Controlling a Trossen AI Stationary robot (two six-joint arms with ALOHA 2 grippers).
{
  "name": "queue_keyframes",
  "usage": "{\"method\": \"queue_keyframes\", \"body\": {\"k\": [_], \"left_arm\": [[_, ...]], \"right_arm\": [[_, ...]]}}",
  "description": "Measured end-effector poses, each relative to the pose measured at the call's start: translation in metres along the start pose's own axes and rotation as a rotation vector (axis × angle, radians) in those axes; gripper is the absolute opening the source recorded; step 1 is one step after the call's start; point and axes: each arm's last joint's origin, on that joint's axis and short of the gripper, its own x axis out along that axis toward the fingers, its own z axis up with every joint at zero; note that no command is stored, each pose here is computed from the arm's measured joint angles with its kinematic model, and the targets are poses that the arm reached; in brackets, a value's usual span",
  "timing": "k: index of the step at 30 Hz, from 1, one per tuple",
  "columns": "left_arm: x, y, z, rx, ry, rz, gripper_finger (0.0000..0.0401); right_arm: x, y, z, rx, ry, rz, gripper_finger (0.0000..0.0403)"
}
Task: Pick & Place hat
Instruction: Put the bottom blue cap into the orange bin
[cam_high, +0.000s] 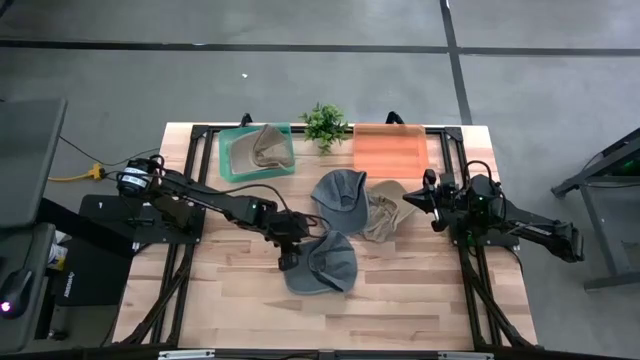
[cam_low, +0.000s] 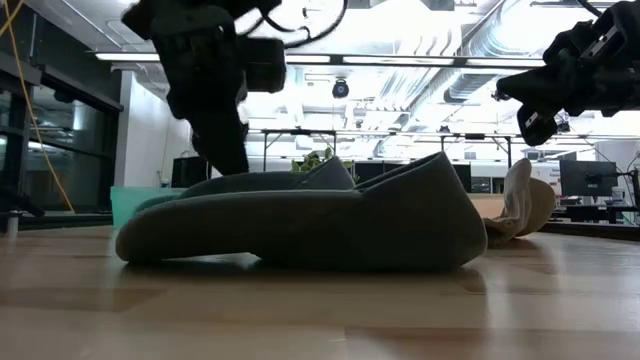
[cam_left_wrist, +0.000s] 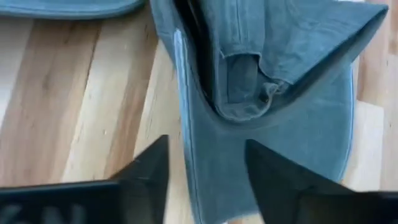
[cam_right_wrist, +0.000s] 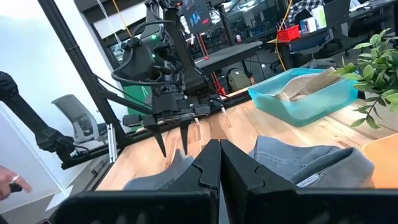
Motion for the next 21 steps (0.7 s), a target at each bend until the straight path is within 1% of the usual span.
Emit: {"method": "queue_keyframes", "body": {"k": [2, 5, 9, 11, 13, 15, 17, 19, 21], "left_arm": [[0.011, 0.001, -0.002, -0.006, 0.037, -0.022, 0.0212], [0.022, 0.001, -0.004, -0.019, 0.067, -0.061, 0.0238], [0.038, 0.005, -0.008, -0.086, 0.095, -0.042, 0.0247], [0.039, 0.004, -0.005, -0.11, 0.073, -0.053, 0.0248], [0.039, 0.004, -0.005, -0.115, 0.079, -0.062, 0.0242], [0.04, 0.003, -0.005, -0.123, 0.08, -0.074, 0.0223], [0.04, 0.003, -0.005, -0.13, 0.082, -0.084, 0.0186], [0.039, 0.005, -0.004, -0.138, 0.091, -0.093, 0.013], [0.039, 0.007, -0.004, -0.143, 0.096, -0.097, 0.0056]], "right_arm": [[0.0, 0.0, 0.0, 0.0, 0.001, 0.0, 0.0], [0.0, 0.0, 0.0, 0.001, 0.004, -0.001, 0.0], [0.001, -0.001, -0.001, 0.006, 0.016, -0.005, 0.0], [0.001, -0.001, -0.002, 0.009, 0.024, -0.008, 0.0], [0.002, -0.002, -0.002, 0.011, 0.03, -0.01, 0.0], [0.002, -0.002, -0.003, 0.014, 0.037, -0.012, 0.0], [0.003, -0.002, -0.003, 0.016, 0.043, -0.015, 0.0], [0.003, -0.003, -0.004, 0.019, 0.05, -0.018, 0.0], [0.003, -0.003, -0.004, 0.019, 0.051, -0.018, 0.0]]}}
